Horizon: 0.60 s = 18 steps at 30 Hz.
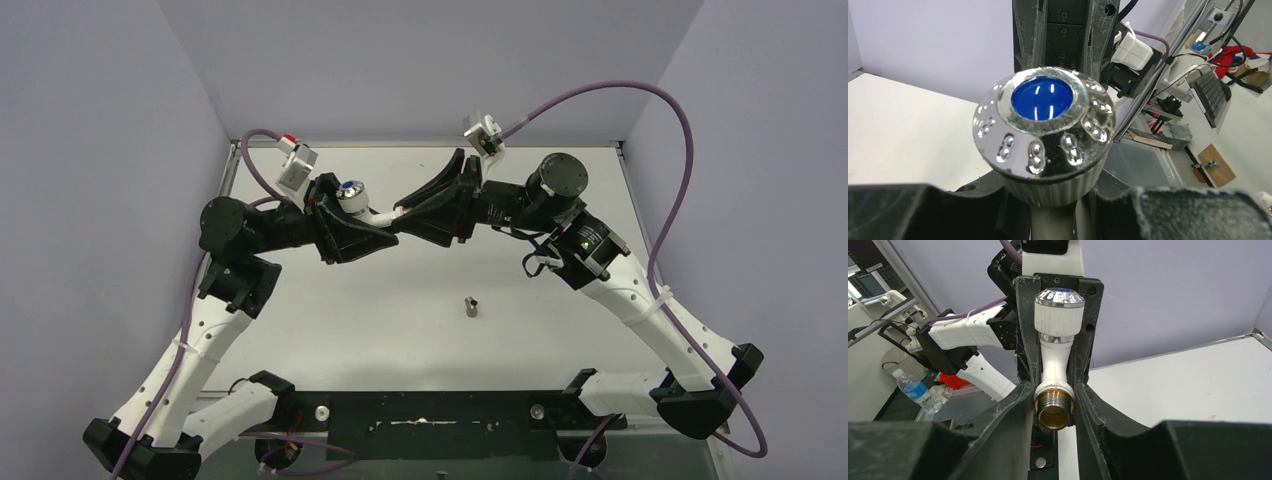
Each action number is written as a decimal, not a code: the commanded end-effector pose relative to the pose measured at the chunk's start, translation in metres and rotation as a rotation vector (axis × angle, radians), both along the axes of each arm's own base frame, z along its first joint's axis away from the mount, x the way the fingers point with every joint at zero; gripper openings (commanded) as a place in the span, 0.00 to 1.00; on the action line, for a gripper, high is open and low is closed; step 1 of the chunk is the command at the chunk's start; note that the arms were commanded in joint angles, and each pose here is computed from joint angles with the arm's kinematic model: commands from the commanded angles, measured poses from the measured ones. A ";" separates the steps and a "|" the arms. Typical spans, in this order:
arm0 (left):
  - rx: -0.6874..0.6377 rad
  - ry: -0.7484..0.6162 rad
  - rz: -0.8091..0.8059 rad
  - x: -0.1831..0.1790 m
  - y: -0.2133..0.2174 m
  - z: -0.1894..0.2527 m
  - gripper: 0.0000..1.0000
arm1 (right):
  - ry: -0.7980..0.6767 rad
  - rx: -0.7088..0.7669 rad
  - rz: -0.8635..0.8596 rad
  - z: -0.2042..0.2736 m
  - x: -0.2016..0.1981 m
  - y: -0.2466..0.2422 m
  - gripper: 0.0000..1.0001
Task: Install the water faucets
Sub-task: Adjust the water faucet.
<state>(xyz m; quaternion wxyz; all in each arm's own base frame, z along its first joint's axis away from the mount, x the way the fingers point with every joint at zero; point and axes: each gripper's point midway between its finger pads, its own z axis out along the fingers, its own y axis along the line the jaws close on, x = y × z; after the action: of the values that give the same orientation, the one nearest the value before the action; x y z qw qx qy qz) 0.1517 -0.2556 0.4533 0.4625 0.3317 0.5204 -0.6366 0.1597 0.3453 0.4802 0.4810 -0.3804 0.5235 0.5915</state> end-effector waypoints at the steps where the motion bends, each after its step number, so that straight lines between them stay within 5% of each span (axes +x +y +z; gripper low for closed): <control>1: -0.012 -0.064 0.014 -0.002 0.001 0.011 0.00 | -0.041 0.005 -0.069 0.007 0.005 -0.007 0.35; 7: -0.004 -0.080 0.021 -0.001 0.001 0.012 0.00 | -0.061 0.001 -0.142 0.011 0.008 -0.021 0.52; 18: 0.008 -0.071 0.010 -0.001 0.000 0.008 0.00 | -0.068 0.065 -0.224 0.026 0.012 -0.035 0.57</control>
<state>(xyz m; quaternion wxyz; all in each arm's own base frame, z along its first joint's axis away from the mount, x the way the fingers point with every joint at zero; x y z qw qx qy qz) 0.1597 -0.2588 0.4390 0.4540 0.3317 0.5400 -0.6263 0.1678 0.3186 0.4819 0.5341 -0.3448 0.5517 0.5399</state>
